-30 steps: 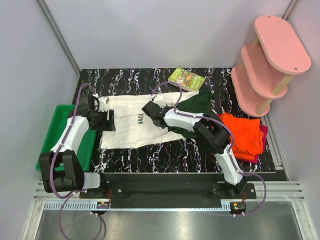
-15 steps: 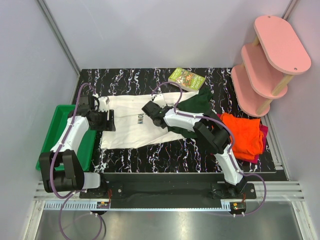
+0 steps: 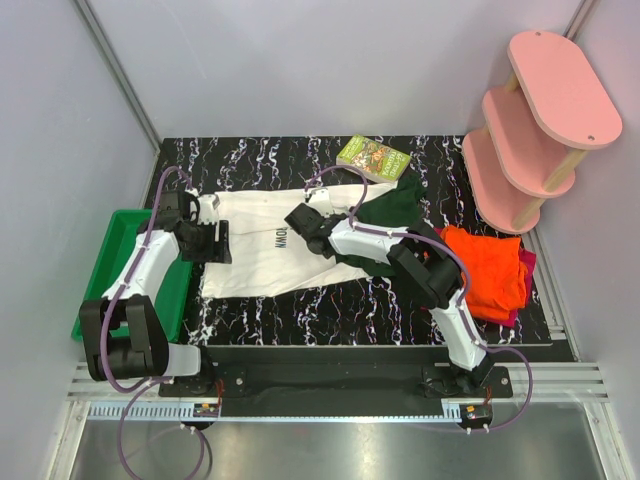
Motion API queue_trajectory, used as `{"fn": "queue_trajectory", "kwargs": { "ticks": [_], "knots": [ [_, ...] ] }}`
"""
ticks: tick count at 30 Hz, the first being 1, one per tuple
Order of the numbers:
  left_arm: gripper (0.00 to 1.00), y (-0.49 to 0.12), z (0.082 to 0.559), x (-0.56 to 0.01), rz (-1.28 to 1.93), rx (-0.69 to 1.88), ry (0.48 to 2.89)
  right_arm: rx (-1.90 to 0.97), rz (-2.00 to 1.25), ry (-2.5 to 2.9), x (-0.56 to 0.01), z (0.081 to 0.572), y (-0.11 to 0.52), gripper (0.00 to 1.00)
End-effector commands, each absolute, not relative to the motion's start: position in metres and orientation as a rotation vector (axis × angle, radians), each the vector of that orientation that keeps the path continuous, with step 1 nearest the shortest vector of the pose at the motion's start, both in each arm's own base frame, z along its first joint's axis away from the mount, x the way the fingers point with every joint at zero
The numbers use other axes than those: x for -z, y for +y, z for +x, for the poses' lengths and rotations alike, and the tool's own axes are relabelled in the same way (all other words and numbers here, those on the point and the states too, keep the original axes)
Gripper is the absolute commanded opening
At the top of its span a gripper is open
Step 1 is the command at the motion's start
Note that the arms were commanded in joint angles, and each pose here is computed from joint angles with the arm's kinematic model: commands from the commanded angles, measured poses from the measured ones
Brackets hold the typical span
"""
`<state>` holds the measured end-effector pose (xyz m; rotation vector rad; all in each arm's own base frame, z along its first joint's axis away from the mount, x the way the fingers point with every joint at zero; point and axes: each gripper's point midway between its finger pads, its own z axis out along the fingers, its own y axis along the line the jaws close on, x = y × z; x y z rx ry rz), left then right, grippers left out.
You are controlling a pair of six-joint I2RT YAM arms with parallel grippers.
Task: Fold and stack the t-shirts
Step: Fold the tshirt
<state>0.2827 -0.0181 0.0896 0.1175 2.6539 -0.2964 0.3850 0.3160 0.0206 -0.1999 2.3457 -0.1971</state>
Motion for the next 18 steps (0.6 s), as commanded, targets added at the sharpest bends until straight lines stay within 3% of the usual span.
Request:
{"fn": "queue_trajectory", "kwargs": {
  "ticks": [1,18],
  "knots": [
    [0.7,-0.022,0.293,-0.099,0.135,0.328,2.606,0.214,-0.198,2.363,-0.028,0.374,0.307,0.0],
    [0.7,-0.023,0.295,-0.1,0.137,0.331,2.608,0.133,-0.121,2.161,-0.15,0.388,0.299,0.0]
  ]
}}
